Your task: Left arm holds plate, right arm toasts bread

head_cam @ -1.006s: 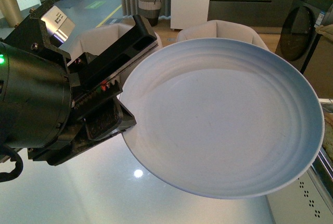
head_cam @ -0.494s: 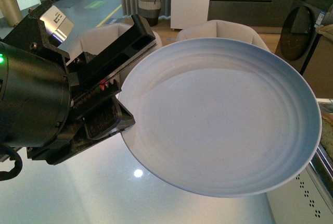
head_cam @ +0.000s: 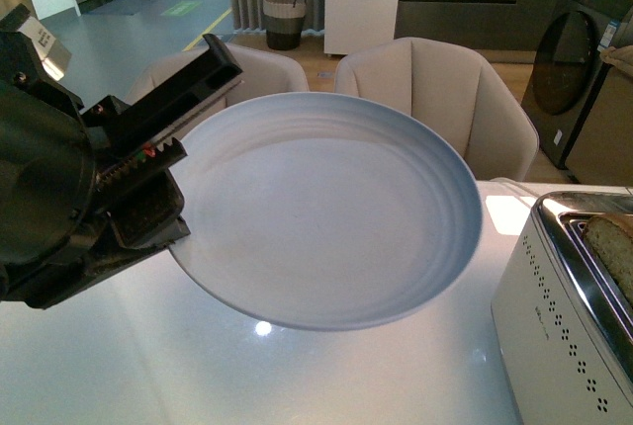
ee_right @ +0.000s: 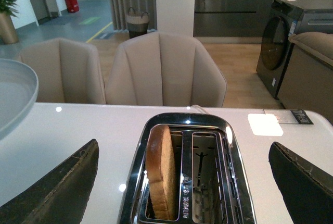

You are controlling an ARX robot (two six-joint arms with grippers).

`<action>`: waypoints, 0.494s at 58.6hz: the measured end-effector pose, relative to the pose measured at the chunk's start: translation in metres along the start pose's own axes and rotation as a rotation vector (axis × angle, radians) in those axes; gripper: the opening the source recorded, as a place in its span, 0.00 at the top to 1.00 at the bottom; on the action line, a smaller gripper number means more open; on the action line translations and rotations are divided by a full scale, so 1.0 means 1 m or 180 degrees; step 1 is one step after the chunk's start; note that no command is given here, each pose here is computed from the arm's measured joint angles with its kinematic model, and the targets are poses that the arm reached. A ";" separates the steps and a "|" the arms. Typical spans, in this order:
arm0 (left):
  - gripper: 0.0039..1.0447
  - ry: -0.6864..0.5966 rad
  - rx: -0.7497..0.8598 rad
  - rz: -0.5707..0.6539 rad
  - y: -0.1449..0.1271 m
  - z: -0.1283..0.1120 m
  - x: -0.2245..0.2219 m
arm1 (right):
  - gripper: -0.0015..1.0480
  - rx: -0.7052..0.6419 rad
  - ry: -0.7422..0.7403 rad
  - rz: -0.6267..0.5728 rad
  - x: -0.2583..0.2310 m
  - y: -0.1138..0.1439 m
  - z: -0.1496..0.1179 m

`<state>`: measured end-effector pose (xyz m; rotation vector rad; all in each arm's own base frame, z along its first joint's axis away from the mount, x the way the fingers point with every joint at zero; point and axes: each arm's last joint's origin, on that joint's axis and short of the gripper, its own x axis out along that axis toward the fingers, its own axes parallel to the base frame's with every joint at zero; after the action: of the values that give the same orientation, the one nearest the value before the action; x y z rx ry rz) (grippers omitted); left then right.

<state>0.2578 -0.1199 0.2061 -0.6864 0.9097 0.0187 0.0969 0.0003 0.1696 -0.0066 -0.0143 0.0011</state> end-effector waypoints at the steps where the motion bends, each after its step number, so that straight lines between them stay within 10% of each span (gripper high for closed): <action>1: 0.97 -0.0029 -0.0045 -0.0002 0.003 0.005 0.000 | 0.09 0.0000 -0.0001 0.0000 0.000 0.000 0.000; 29: 0.97 -0.0095 -0.0240 0.0334 0.140 0.060 0.063 | 0.09 0.0000 0.0000 0.0000 0.000 0.000 0.000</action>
<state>0.2995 0.0073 0.1101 -0.7061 0.9191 0.1570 0.0969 0.0003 0.1696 -0.0066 -0.0143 0.0011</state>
